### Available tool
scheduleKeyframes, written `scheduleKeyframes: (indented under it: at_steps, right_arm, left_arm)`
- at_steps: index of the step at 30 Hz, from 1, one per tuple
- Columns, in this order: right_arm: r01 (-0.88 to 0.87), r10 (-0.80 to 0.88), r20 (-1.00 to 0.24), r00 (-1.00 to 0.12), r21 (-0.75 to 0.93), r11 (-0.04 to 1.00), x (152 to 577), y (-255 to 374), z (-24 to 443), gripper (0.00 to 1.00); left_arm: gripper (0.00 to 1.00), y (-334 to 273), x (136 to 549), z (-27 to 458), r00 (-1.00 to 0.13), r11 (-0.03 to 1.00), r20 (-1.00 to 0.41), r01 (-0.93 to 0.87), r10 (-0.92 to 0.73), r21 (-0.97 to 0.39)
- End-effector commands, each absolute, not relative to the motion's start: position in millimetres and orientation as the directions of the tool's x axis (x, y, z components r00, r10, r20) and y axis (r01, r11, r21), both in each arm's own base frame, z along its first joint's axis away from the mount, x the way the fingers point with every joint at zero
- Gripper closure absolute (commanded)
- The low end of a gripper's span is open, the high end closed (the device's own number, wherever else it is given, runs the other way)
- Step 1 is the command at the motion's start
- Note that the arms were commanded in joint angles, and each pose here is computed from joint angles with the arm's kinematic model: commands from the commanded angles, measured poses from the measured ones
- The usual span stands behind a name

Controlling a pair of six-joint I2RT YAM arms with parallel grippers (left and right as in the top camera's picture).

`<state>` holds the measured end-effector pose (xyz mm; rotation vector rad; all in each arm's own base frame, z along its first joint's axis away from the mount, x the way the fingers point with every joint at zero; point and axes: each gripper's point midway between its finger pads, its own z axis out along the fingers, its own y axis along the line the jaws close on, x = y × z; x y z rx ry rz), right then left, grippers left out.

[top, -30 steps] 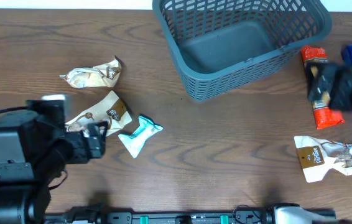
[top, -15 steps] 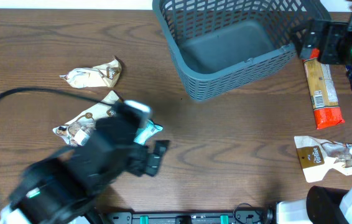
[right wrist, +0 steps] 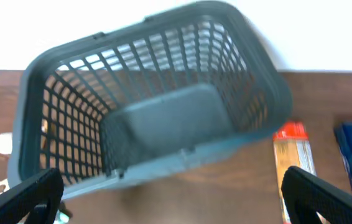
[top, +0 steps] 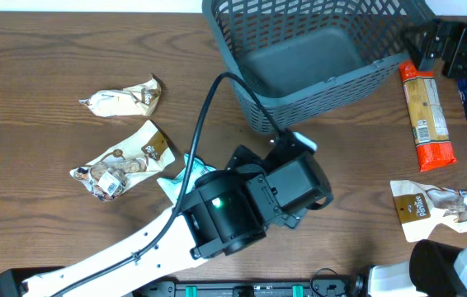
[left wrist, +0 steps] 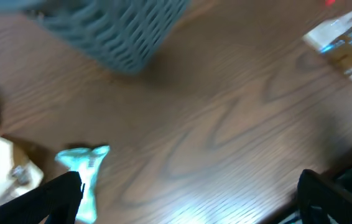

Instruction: Pack container

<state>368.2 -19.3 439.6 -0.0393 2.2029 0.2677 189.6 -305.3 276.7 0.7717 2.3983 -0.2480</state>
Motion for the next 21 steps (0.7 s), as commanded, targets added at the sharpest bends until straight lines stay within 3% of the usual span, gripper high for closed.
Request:
scheduleKeyframes:
  at_steps: [1, 8, 14, 17, 21]
  right_arm:
    - [-0.204, 0.047, -0.805, -0.592, 0.206, 0.957, 383.5, -11.1, 438.1, 0.01]
    - [-0.214, 0.047, -0.793, -0.608, 0.221, 0.952, 415.6, -17.0, 418.9, 0.01]
    - [-0.306, 0.05, -0.784, -0.618, 0.299, 0.904, 439.1, -3.6, 404.1, 0.01]
    - [-0.311, 0.059, -0.774, -0.63, 0.321, 0.894, 443.3, -0.8, 399.0, 0.01]
    - [-0.3, 0.058, -0.771, -0.635, 0.315, 0.9, 445.1, -3.6, 395.8, 0.01]
  left_arm:
    - [0.01, -325.9, 173.9, 294.2, -0.636, 0.786, -0.636, 0.614, 0.437, -0.073]
    - [0.01, -364.0, 136.6, 279.8, -0.55, 0.681, -0.63, 0.731, 0.549, -0.045]
    - [0.01, -374.5, 141.7, 253.1, -0.336, 0.509, -0.564, 0.842, 0.754, 0.178]
    - [0.01, -364.1, 170.8, 256.0, -0.348, 0.559, -0.571, 0.792, 0.743, 0.244]
    - [0.01, -359.7, 185.1, 254.4, -0.4, 0.594, -0.574, 0.78, 0.714, 0.195]
